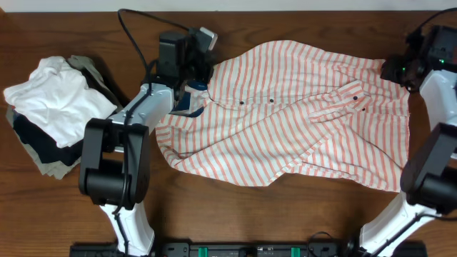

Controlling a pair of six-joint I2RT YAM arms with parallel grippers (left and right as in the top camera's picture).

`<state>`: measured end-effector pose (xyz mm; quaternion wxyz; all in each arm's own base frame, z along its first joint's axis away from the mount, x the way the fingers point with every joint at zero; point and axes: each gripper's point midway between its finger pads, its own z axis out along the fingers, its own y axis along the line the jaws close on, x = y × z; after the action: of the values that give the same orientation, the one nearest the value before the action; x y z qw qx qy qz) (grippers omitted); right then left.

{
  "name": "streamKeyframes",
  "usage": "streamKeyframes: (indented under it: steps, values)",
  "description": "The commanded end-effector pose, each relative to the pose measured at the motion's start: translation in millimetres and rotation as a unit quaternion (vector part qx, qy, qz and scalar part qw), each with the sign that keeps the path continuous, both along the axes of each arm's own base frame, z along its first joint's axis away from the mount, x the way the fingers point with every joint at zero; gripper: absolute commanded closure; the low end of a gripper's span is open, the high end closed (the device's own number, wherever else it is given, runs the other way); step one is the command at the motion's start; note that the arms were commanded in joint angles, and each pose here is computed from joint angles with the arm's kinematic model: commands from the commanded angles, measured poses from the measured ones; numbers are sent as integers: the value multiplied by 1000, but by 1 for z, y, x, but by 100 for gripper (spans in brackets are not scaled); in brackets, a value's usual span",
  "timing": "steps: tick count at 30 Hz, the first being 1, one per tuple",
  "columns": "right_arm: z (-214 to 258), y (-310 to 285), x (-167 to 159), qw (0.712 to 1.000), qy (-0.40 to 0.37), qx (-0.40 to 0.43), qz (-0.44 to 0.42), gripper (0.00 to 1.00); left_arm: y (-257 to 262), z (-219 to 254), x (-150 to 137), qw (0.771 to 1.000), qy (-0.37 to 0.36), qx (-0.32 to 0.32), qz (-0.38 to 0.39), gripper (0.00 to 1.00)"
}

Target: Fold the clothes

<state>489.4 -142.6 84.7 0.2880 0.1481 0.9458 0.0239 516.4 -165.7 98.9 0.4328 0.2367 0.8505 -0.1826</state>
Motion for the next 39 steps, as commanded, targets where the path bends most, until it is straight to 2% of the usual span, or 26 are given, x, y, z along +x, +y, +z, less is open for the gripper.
streamKeyframes:
  steps: [1,3,5,7,9,17,29,39]
  values:
    - [-34,18,8,999,21,7,38,46,-3,-4,-1,1000,11,-9,0,94]
    - [-46,20,13,999,21,7,41,44,-3,-2,2,1000,3,-11,0,90]
    - [-55,22,19,999,18,6,44,44,-3,-1,5,1000,-12,-4,-6,63]
    - [-61,22,27,999,7,3,46,44,-4,-3,9,1000,-27,5,-14,44]
    - [-64,22,35,999,-7,-2,48,43,-5,-7,12,999,-39,12,-20,39]
    - [-56,17,54,998,-50,-19,46,39,-11,-41,25,998,-53,10,-24,36]
    - [-54,15,61,997,-65,-24,46,37,-31,-61,23,996,-67,20,-51,37]
    - [-90,19,61,998,-48,-9,47,35,-31,-72,21,997,-57,22,-52,36]
